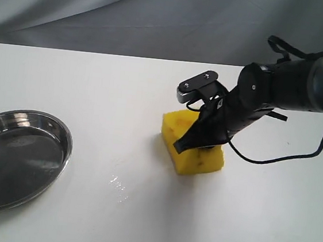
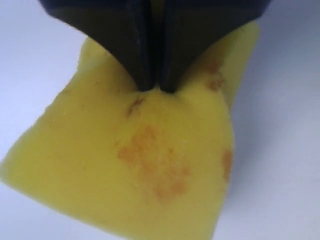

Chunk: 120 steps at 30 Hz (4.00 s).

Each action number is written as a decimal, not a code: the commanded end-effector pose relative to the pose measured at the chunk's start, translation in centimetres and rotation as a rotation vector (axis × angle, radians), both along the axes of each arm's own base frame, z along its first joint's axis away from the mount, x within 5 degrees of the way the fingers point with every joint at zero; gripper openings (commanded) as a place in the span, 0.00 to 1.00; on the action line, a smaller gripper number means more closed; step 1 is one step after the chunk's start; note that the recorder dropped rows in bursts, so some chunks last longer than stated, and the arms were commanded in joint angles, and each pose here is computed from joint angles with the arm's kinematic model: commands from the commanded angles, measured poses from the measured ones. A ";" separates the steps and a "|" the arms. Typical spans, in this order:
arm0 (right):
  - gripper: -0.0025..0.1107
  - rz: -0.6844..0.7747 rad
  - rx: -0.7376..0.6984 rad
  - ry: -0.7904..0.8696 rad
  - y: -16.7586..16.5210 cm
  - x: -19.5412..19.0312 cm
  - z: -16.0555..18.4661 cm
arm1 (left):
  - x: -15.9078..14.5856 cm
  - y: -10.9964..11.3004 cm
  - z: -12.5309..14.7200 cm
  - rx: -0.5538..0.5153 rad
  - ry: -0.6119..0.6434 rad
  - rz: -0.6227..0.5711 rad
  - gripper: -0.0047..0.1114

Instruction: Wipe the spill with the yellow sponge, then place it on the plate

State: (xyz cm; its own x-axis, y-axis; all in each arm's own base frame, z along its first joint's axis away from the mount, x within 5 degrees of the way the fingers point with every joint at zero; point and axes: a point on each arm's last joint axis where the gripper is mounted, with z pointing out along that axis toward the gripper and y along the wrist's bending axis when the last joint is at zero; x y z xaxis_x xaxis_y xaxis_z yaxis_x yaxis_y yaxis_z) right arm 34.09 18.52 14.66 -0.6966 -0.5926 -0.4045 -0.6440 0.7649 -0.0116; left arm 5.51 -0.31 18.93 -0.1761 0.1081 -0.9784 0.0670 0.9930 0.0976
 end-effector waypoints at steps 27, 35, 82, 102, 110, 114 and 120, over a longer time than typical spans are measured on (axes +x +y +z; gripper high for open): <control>0.02 0.297 -0.059 0.090 9.5 -8.5 -1.0 | 0.0 0.0 0.0 -0.004 -0.009 -0.001 0.04; 0.02 -0.018 -0.033 0.095 1.1 -1.5 -1.0 | 0.0 0.0 0.0 -0.004 -0.009 -0.001 0.04; 0.02 0.514 -0.009 0.146 14.8 -15.9 -0.9 | 0.0 0.0 0.0 -0.004 -0.009 -0.001 0.04; 0.02 0.190 -0.063 0.108 8.0 -7.1 -1.0 | 0.0 0.0 0.0 -0.004 -0.009 -0.001 0.04; 0.02 0.037 -0.054 0.113 3.6 -3.4 -1.0 | 0.0 0.0 0.0 -0.004 -0.009 -0.001 0.04; 0.02 -0.004 -0.048 0.108 2.4 -2.5 -1.0 | 0.0 0.0 0.0 -0.004 -0.009 -0.001 0.04; 0.02 -0.002 -0.038 0.112 3.0 -1.5 1.0 | 0.0 0.0 0.0 -0.004 -0.009 -0.001 0.04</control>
